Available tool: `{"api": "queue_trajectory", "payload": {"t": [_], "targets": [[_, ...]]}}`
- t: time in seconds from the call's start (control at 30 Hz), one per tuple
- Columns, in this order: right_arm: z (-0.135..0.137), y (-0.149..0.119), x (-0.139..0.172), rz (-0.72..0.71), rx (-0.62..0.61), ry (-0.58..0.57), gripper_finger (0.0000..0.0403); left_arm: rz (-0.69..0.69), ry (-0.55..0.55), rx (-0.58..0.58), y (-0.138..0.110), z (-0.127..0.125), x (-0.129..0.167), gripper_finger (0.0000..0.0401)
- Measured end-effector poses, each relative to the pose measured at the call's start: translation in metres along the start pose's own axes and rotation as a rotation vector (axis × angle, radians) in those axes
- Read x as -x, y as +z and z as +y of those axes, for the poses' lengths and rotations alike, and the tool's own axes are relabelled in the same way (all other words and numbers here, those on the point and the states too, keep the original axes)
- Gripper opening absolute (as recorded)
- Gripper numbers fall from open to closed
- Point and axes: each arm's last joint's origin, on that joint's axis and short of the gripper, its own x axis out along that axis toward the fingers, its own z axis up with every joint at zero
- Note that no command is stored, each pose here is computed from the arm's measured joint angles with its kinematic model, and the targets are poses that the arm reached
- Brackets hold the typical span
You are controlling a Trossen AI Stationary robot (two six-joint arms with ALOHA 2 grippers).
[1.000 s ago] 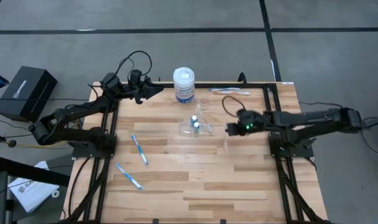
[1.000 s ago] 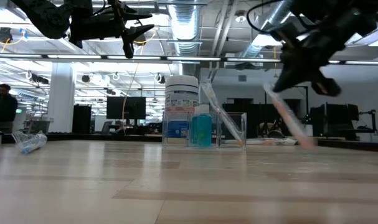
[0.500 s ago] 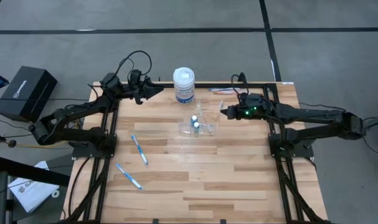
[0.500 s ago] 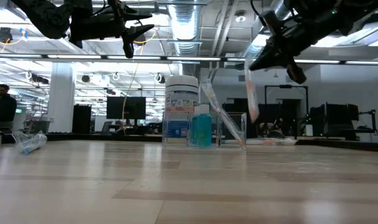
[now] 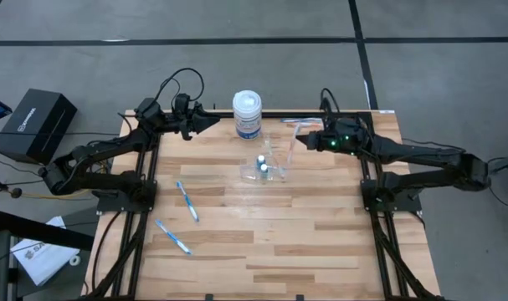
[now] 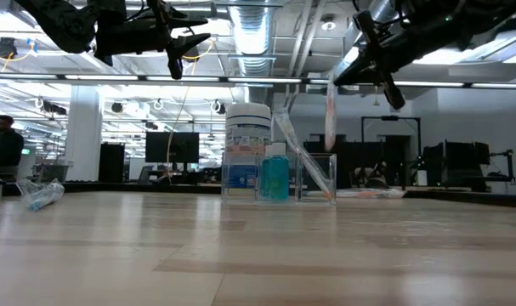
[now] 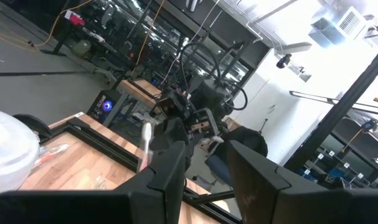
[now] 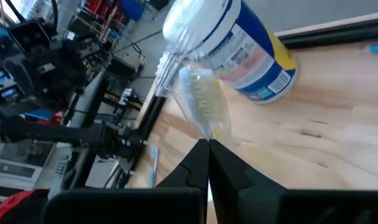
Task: Pick & Place toothbrushing station
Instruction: Put the bottom orange toothbrush into the transparent organizer
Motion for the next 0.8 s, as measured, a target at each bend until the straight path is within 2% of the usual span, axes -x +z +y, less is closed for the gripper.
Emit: {"api": "queue_trajectory", "payload": {"t": [0.37,0.8], "targets": [[-0.002,0.003,-0.005,-0.007,0.001,0.004,0.0000,0.000,0.000,0.001,0.000,0.000,0.000,0.0115],[-0.008,-0.004,-0.044,0.015,-0.015,0.052,0.0000,0.000,0.000,0.005,0.000,0.000,0.000,0.0115]]}}
